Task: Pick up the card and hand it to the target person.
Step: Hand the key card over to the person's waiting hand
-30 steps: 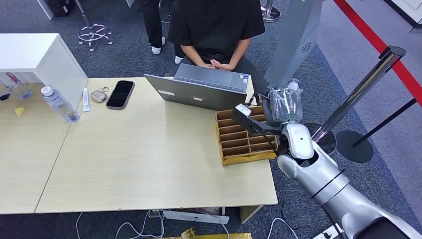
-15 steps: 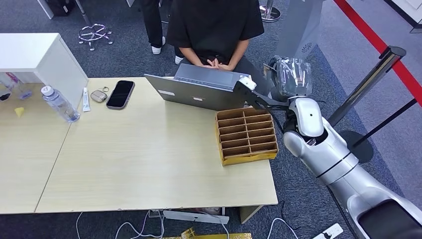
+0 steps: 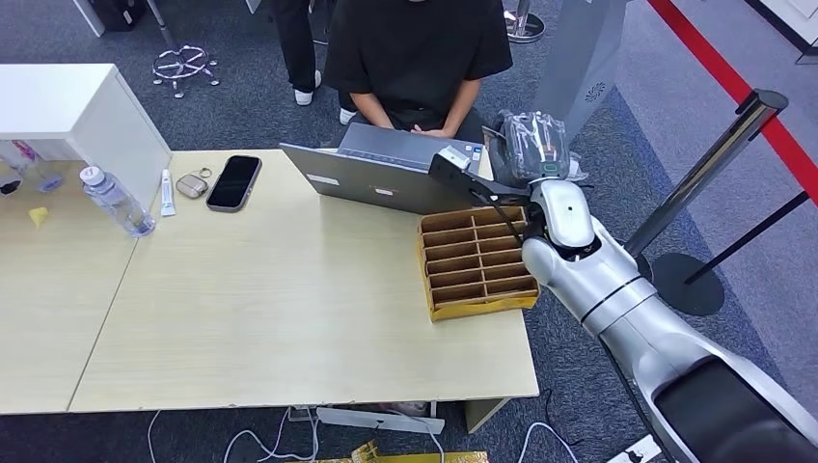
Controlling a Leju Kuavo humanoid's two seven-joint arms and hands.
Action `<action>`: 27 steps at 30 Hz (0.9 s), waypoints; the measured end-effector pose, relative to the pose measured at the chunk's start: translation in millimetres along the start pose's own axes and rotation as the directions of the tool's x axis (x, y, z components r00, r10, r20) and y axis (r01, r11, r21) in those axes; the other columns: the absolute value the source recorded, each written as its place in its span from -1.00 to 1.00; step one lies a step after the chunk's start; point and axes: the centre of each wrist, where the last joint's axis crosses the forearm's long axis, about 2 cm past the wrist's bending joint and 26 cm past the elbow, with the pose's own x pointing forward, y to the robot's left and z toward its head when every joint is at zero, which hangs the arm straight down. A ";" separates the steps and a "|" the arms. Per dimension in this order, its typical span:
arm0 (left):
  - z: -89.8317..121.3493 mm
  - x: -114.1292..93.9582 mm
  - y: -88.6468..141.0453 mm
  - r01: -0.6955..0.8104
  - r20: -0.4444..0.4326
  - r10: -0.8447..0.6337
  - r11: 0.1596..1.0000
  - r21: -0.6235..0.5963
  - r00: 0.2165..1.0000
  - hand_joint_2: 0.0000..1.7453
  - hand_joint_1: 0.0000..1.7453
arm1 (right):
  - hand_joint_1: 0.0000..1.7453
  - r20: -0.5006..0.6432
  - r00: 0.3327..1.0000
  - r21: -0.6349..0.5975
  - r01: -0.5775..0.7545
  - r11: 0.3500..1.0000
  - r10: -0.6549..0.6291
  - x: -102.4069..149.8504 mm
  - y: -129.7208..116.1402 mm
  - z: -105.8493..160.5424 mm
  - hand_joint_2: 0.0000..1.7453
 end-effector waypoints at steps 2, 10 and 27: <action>-0.4 1.2 0.1 0.002 0.004 -0.002 1.000 -0.001 1.000 -1.00 -1.00 | 0.68 -0.002 1.000 0.022 -0.004 1.000 0.004 2.1 8.2 0.5 1.00; -0.5 1.9 0.0 0.011 0.009 -0.011 1.000 -0.005 1.000 -1.00 -1.00 | 0.69 -0.016 1.000 0.083 -0.020 0.996 0.021 6.3 28.3 2.7 1.00; -0.3 1.6 -0.3 0.025 0.015 -0.025 1.000 -0.012 1.000 -1.00 -1.00 | 0.70 -0.038 0.999 0.099 -0.030 0.995 0.034 4.3 39.1 4.3 1.00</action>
